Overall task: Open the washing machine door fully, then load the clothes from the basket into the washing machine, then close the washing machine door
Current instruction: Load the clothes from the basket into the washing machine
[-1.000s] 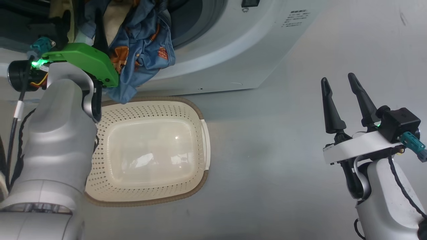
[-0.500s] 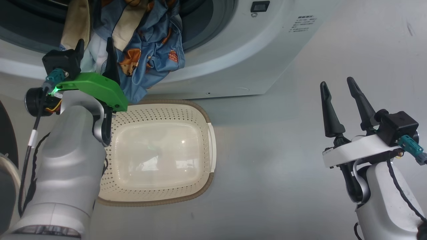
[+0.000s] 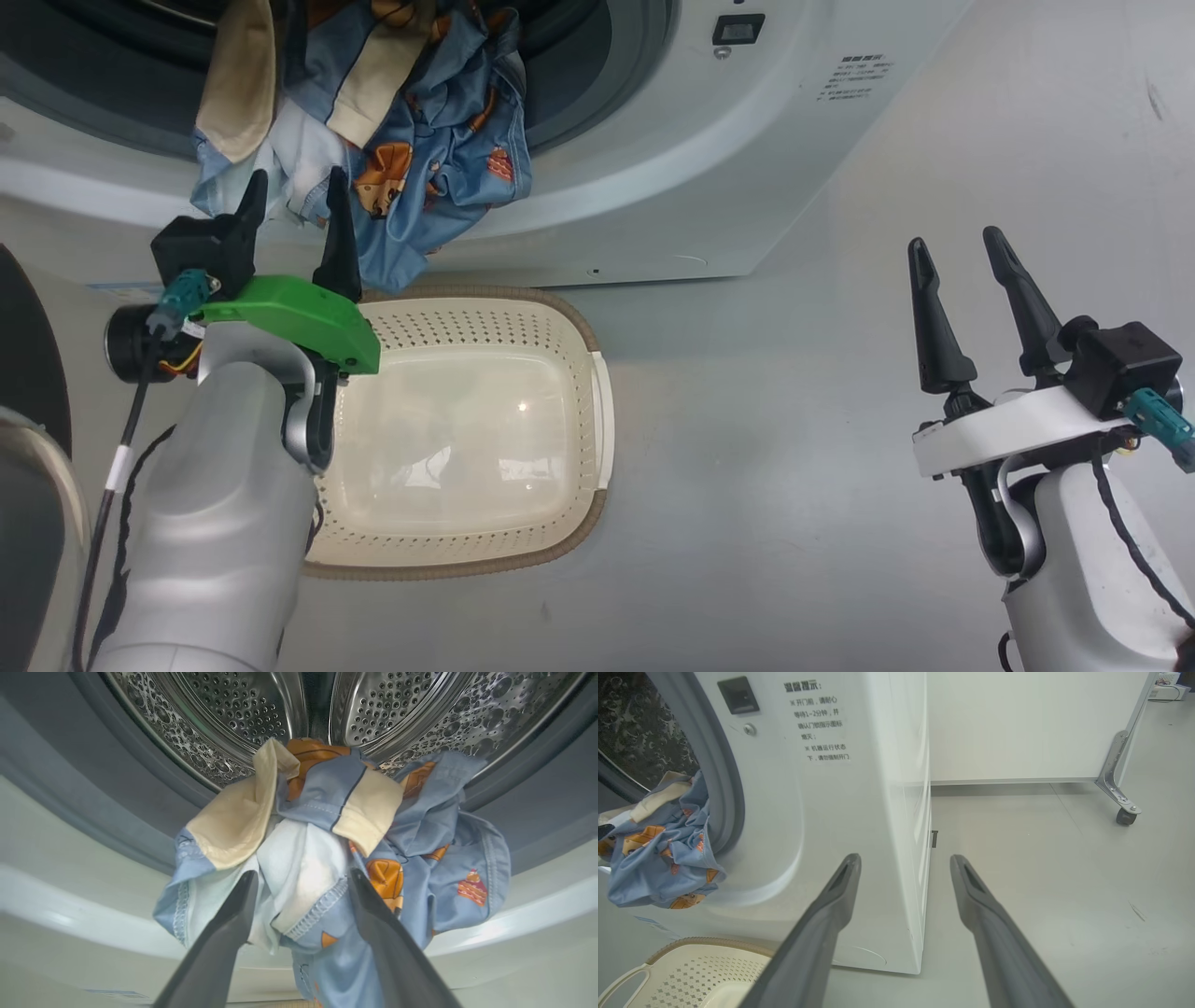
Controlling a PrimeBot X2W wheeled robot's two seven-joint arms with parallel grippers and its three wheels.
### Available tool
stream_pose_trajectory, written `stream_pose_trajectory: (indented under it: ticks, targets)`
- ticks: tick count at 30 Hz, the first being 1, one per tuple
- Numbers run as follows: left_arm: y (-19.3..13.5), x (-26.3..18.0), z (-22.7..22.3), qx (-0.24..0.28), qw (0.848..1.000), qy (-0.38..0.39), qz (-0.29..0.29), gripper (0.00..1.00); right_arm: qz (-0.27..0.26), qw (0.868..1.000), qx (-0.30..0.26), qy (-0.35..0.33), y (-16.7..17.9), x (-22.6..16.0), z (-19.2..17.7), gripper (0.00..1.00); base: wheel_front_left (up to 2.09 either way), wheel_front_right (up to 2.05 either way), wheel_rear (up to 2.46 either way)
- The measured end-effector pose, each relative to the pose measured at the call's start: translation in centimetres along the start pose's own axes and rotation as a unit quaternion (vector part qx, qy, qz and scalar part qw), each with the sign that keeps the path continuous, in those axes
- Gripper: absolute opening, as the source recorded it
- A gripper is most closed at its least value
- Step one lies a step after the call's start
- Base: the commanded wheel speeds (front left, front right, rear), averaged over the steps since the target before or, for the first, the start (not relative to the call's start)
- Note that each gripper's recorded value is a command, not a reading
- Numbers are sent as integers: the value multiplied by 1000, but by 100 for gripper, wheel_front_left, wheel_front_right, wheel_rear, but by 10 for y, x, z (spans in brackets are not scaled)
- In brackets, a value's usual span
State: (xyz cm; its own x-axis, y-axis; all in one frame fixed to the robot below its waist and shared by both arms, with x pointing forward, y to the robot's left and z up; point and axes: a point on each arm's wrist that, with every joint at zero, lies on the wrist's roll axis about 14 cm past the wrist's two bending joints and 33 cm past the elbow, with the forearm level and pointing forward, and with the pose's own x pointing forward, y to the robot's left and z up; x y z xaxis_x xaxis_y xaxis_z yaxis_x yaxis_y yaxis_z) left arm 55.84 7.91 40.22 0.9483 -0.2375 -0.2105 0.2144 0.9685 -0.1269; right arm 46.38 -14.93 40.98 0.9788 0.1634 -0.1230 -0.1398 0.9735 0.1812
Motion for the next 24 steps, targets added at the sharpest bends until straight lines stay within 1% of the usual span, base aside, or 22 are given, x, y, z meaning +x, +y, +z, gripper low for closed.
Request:
stream_pose_trajectory:
  ticks: [5, 24]
  targets:
    - [1, -15, -7, -18, 1000, -1, 6, 100, -2, 1000, 0, 2, -1, -3, -1, 100, 0, 0, 0]
    - [5, -54, -18, -40, 999, -11, 34, 100, -7, 1000, -3, 4, -4, -8, -2, 100, 0, 0, 0]
